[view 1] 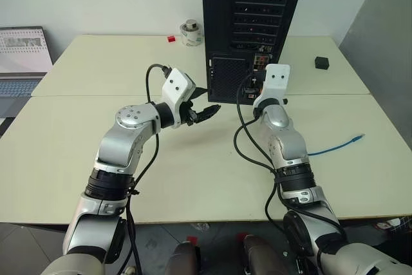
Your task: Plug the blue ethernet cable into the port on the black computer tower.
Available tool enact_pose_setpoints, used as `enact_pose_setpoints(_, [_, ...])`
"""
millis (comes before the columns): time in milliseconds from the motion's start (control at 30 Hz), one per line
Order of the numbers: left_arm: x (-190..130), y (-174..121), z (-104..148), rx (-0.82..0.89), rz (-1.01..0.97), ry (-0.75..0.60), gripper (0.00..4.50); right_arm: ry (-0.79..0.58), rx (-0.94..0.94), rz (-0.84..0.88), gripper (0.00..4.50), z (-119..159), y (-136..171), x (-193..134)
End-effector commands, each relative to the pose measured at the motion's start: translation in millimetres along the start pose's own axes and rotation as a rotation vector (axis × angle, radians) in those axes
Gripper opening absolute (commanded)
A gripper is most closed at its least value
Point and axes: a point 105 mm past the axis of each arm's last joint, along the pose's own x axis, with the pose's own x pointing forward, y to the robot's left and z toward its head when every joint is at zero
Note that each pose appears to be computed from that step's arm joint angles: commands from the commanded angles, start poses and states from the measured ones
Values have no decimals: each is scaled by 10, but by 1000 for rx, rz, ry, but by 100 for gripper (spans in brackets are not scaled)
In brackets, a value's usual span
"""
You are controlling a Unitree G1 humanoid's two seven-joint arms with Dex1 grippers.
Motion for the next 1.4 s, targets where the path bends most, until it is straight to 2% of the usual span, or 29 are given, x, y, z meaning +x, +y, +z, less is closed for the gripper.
enact_pose_setpoints(33, [-1,9,143,22,6,-44,340,-75,-1,3,0,229,145,39])
enact_pose_setpoints(567, [3,2,191,-20,10,-62,340,-97,-13,21,0,279,309,153])
enact_pose_setpoints(867, [-1,12,165,-18,18,-57,340,-81,14,79,0,201,367,147])
enact_pose_setpoints(933, [-5,21,156,-18,21,-55,340,-77,24,81,70,177,350,135])
enact_pose_setpoints(1233, [-19,57,123,-8,36,-46,340,-66,3,97,276,110,234,51])
enact_pose_setpoints(1400, [-47,122,93,-6,61,-33,340,-78,-14,143,372,169,144,-100])
